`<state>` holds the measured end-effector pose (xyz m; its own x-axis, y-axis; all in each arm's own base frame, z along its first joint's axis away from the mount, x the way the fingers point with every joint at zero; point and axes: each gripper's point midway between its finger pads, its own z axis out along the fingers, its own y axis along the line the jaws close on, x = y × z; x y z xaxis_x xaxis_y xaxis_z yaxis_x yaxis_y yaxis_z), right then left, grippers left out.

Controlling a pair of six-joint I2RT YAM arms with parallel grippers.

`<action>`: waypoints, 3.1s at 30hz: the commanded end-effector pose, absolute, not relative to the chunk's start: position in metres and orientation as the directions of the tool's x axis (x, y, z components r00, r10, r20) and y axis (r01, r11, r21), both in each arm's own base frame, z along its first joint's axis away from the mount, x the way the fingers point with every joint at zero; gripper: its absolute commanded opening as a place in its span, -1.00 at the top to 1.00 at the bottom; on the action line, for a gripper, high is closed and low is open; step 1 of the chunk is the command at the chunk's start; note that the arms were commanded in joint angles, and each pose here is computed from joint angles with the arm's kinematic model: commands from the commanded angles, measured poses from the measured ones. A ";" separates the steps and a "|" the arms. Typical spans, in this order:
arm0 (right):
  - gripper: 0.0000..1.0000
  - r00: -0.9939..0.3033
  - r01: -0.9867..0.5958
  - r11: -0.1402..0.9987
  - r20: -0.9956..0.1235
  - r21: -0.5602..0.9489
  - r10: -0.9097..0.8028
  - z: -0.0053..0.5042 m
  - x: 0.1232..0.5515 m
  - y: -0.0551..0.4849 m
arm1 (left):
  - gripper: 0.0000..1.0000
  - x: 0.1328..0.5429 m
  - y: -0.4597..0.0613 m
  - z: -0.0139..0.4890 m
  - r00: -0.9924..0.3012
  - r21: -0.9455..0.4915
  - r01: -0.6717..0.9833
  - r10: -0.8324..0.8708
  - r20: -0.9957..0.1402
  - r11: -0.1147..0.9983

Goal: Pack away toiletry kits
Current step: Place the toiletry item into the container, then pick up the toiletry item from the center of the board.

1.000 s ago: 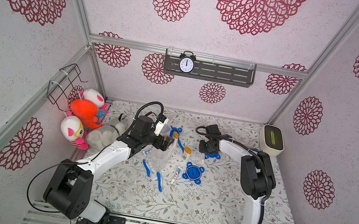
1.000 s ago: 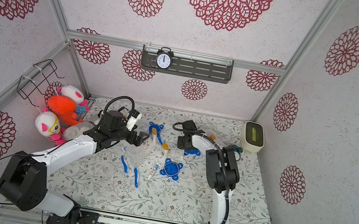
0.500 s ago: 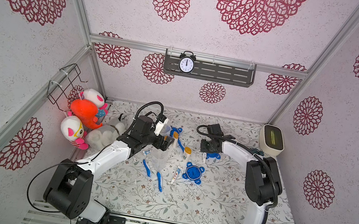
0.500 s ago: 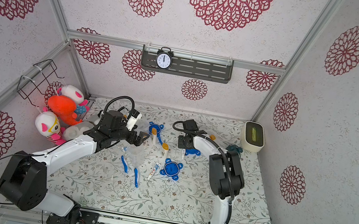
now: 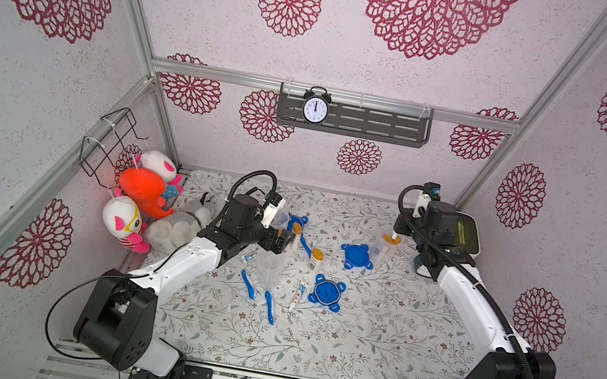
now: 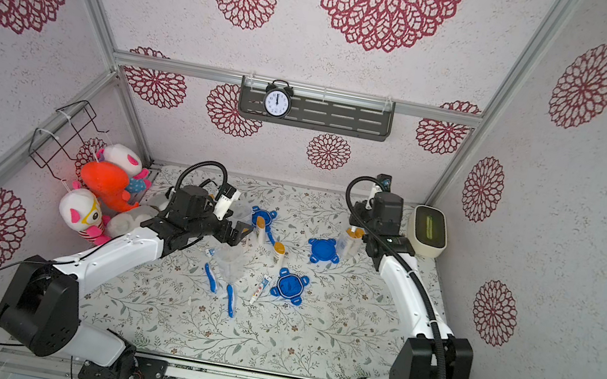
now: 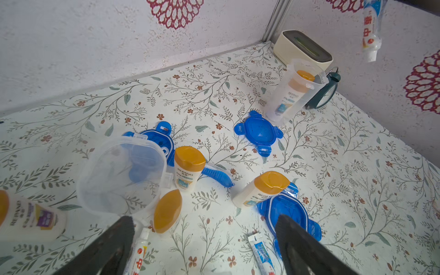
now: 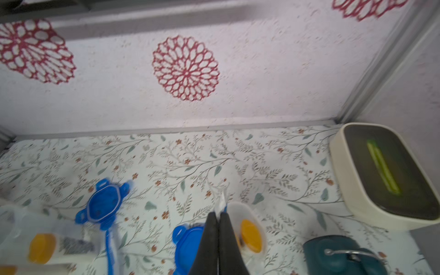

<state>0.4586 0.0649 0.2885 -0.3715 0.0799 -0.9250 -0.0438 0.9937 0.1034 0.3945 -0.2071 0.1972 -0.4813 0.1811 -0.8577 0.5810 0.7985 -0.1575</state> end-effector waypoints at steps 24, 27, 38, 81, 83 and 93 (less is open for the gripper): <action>0.90 -0.085 -0.194 0.981 -0.996 -0.001 -0.018 0.260 0.484 0.069 | -0.93 0.392 -0.226 0.225 -0.378 -0.194 0.668 0.103 -0.920 0.718; 0.91 -0.083 -0.188 0.982 -0.996 -0.008 -0.024 0.254 0.481 0.067 | -0.93 0.393 -0.225 0.226 -0.378 -0.191 0.667 0.106 -0.920 0.720; 0.82 -0.111 -0.176 0.984 -0.993 -0.025 -0.045 0.233 0.480 0.060 | -0.93 0.393 -0.222 0.226 -0.382 -0.184 0.655 0.111 -0.918 0.733; 0.29 -0.717 -0.189 0.891 -0.678 0.412 0.161 0.198 0.370 0.126 | -0.38 0.254 -0.080 0.117 -0.773 -0.354 -0.397 -0.517 -0.367 0.847; 0.29 -0.728 -0.205 0.879 -0.668 0.430 0.157 0.194 0.369 0.135 | -0.25 0.258 -0.089 0.108 -0.762 -0.407 -0.425 -0.562 -0.322 0.809; 0.29 -0.755 -0.281 0.835 -0.646 0.474 0.113 0.188 0.360 0.161 | -0.01 0.299 -0.106 0.064 -0.721 -0.463 -0.518 -0.658 -0.216 0.719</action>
<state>0.3593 0.1540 0.1739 -0.7718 0.1082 -0.6266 -0.2430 0.8604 0.4480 0.2753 -0.1006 0.0608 -0.7787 -0.5870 -0.2217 -0.4877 0.7885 -0.3748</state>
